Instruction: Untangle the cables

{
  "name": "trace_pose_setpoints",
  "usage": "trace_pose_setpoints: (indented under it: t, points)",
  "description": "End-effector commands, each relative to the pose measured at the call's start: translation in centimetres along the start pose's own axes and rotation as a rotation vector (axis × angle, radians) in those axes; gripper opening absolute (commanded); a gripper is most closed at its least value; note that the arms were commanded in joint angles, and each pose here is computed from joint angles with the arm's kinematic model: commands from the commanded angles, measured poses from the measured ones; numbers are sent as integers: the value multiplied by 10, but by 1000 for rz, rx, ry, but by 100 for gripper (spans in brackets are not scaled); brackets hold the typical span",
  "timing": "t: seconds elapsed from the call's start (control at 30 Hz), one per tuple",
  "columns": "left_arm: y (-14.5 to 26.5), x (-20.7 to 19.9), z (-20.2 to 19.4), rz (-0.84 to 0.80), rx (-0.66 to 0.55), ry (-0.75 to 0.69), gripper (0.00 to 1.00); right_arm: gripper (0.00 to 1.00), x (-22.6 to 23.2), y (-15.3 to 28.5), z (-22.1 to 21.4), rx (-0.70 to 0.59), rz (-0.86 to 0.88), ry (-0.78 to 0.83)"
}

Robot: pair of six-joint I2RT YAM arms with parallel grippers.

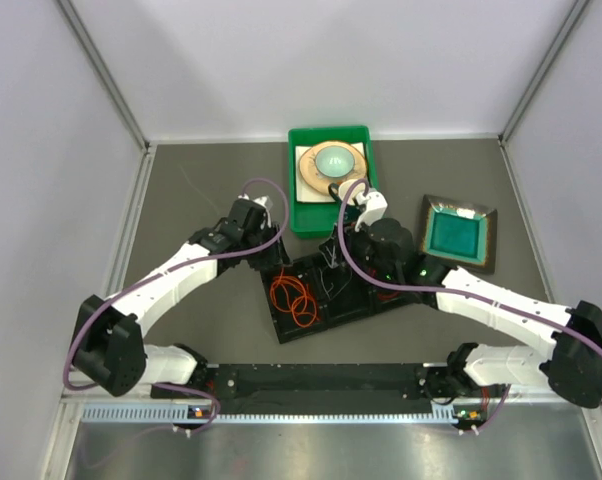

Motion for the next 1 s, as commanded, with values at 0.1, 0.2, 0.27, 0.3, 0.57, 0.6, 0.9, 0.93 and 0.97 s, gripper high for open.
trace_pose_setpoints:
  t: [0.1, 0.2, 0.27, 0.3, 0.57, 0.6, 0.9, 0.93, 0.97]
  points:
    - [-7, -4, 7, 2, -1, -33, 0, 63, -2, 3, 11, -39, -7, 2]
    - [2, -10, 15, -9, -30, -44, 0, 63, -1, 3, 13, -40, -4, 2]
    - [10, -13, 22, -12, -65, -51, 0, 63, -2, 3, 12, -44, -8, -1]
    - [18, -15, 25, -20, -91, -62, 0, 63, -2, 3, 13, -44, -8, 1]
    - [11, -1, 12, 86, -27, -99, 48, 64, -4, -4, 9, -28, -1, -5]
    - [8, -2, 9, 86, -13, -107, 50, 64, -3, -4, 9, -26, 1, -7]
    - [-6, -5, -4, 113, 34, -138, 28, 64, -5, -6, 4, -13, -2, -9]
    - [-5, -5, -4, 113, 30, -141, 25, 64, -5, -7, 4, -13, -3, -9]
    - [-6, -5, -4, 113, 32, -145, 25, 64, -5, -7, 5, -17, -2, -10]
Point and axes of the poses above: each gripper's point midway between its finger pads, its own y axis back along the fingers, its own x axis along the line the jaws close on, z = x × y, the point moved 4 cm from there along y, back along the fingers, and after that the axes turned 14 degrees about -y, right-handed, at the moved point
